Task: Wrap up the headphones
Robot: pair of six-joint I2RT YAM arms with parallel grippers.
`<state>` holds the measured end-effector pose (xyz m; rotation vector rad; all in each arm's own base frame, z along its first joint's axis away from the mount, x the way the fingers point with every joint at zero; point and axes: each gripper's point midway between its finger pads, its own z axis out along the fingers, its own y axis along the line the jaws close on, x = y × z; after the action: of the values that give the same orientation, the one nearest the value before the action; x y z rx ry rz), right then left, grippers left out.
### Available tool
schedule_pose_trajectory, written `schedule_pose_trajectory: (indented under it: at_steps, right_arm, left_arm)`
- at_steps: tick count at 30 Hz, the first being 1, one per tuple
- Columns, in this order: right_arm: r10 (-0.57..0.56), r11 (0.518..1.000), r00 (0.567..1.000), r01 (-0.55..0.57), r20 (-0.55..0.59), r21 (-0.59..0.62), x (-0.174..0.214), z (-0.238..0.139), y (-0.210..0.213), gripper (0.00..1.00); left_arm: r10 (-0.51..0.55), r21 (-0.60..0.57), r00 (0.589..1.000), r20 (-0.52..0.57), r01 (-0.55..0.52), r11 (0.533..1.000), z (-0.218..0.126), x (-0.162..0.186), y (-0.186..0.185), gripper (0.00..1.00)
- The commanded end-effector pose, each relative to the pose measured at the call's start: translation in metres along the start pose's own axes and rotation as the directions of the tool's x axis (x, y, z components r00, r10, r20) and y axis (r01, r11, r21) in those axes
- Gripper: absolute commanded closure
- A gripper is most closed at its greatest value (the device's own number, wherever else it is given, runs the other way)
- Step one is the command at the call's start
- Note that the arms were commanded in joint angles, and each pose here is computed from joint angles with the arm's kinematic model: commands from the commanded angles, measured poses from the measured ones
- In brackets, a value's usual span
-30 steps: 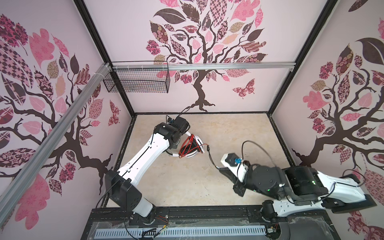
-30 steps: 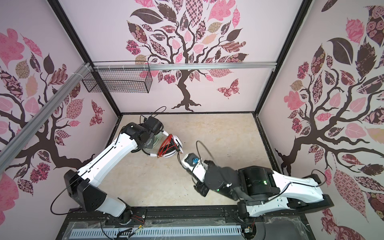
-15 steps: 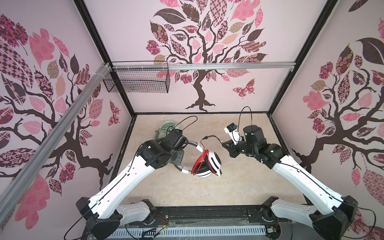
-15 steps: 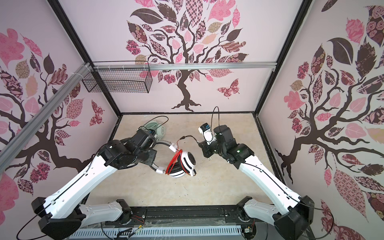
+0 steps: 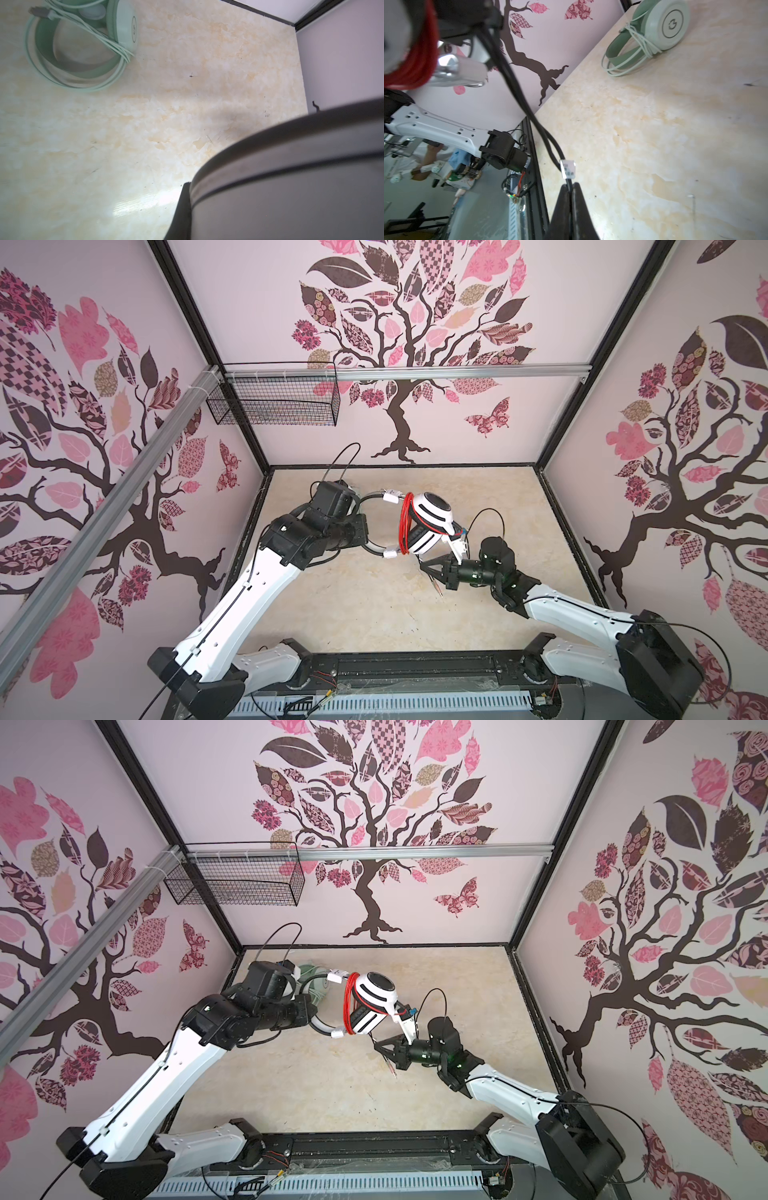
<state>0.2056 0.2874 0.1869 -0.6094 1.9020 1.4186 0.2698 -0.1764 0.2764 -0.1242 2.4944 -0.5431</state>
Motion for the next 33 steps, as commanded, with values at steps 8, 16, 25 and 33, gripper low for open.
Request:
schedule_pose_trajectory:
  at_steps: [8, 16, 25, 33]
  right_arm:
    - [0.315, 0.939, 0.945, -0.324, 0.087, 0.116, 0.038, 0.002, -0.03, 1.0]
    - [0.388, 0.898, 0.922, -0.381, 0.009, 0.219, 0.085, -0.002, -0.054, 0.98]
    - [0.433, 0.862, 0.901, -0.41, -0.015, 0.298, 0.102, 0.0, -0.07, 0.88]
    - [0.366, 0.846, 0.93, -0.314, -0.041, 0.43, 0.111, -0.015, -0.088, 0.54]
  left_arm:
    - [-0.32, -0.204, 0.947, 0.015, 0.316, 0.927, 0.112, 0.041, 0.056, 1.0]
    - [-0.224, -0.426, 0.972, -0.075, 0.172, 0.888, 0.156, 0.079, 0.076, 1.0]
    - [-0.115, -0.531, 0.938, -0.327, -0.082, 0.843, 0.192, 0.105, 0.083, 0.86]
    - [-0.051, -0.418, 0.953, -0.299, -0.083, 0.905, 0.186, 0.087, 0.076, 0.03]
